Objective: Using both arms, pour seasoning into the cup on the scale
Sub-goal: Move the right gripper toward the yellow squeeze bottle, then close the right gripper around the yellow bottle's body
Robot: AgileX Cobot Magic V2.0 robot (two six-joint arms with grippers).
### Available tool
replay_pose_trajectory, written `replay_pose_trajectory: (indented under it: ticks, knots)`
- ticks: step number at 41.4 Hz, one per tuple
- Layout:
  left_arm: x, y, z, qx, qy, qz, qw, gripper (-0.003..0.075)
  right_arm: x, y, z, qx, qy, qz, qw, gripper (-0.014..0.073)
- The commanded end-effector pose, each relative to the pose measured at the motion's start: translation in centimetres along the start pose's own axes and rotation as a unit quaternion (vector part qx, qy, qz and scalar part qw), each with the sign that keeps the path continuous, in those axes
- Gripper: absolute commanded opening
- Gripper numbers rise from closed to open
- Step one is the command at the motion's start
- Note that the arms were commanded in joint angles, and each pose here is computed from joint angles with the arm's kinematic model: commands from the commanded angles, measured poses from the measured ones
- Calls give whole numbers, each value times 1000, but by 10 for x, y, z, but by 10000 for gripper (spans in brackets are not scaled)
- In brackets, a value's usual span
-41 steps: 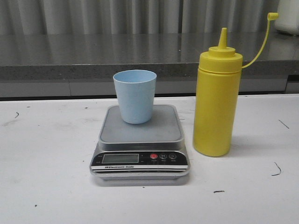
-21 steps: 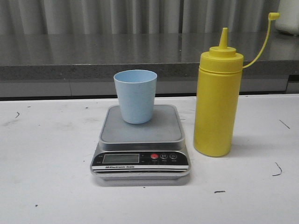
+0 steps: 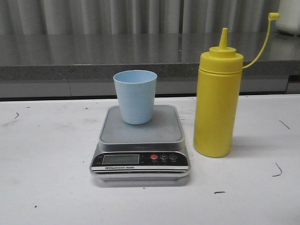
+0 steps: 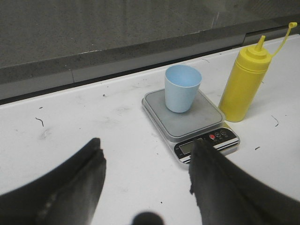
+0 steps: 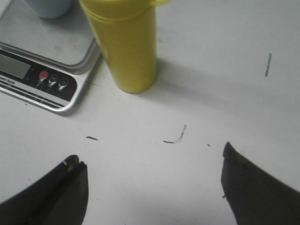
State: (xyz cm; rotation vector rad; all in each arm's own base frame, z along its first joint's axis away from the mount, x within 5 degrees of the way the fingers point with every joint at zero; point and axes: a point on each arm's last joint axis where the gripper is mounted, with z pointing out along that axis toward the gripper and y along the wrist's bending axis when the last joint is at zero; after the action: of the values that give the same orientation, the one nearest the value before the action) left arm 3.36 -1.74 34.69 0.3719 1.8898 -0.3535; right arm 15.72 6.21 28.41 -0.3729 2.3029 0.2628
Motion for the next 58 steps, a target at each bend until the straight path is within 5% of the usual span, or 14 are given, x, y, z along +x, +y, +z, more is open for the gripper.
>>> replay_pose_trajectory:
  ticks: [1, 20, 47, 58]
  knots:
    - [-12, -1, -3, 2, -42, -6, 999, 400, -15, 10, 8, -21, -74, -14, 997, 596]
    - [-12, -1, -3, 2, -42, -6, 999, 400, 22, 13, 78, -18, -235, -23, 972, 596]
    - [-12, -1, -3, 2, -42, -6, 999, 400, 36, 9, 147, 1, -354, -13, 935, 596]
    - [-12, -1, -3, 2, -42, -6, 999, 400, 30, 8, 169, 13, -346, -6, 938, 596]
